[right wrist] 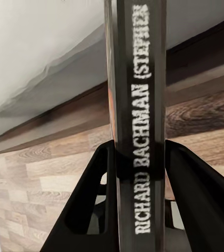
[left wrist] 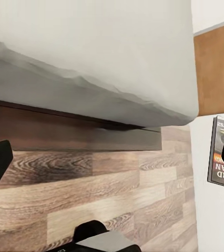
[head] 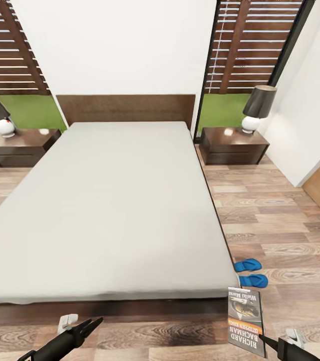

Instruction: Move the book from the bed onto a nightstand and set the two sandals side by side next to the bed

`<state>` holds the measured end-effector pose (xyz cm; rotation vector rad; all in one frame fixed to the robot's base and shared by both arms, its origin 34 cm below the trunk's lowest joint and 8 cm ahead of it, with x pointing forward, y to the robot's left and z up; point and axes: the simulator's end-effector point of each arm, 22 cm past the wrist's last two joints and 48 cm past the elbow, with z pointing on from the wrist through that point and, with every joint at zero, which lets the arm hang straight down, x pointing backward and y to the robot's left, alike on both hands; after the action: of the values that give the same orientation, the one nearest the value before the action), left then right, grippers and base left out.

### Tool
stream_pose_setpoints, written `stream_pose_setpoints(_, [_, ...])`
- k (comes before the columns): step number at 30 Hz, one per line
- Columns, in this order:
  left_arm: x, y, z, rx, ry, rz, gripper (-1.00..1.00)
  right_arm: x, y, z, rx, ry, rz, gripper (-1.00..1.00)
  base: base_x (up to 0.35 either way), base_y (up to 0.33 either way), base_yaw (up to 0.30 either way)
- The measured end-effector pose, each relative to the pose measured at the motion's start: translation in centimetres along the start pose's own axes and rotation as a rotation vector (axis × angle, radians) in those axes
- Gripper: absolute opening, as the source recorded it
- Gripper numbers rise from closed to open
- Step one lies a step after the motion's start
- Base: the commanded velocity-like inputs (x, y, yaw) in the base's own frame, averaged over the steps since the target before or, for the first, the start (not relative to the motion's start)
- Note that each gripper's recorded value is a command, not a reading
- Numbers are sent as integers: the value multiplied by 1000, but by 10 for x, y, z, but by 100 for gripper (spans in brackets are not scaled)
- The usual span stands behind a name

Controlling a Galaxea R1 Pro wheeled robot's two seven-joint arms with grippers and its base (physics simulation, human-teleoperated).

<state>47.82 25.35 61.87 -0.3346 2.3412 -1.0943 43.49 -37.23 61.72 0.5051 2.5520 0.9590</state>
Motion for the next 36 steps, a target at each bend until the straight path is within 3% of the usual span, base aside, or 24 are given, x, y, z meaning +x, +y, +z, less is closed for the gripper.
stream_pose_setpoints(36, [-19, -18, 1, 30, -36, 33, 100, -18, 15, -5, -26, -41, -32, -100, 0, 0, 0])
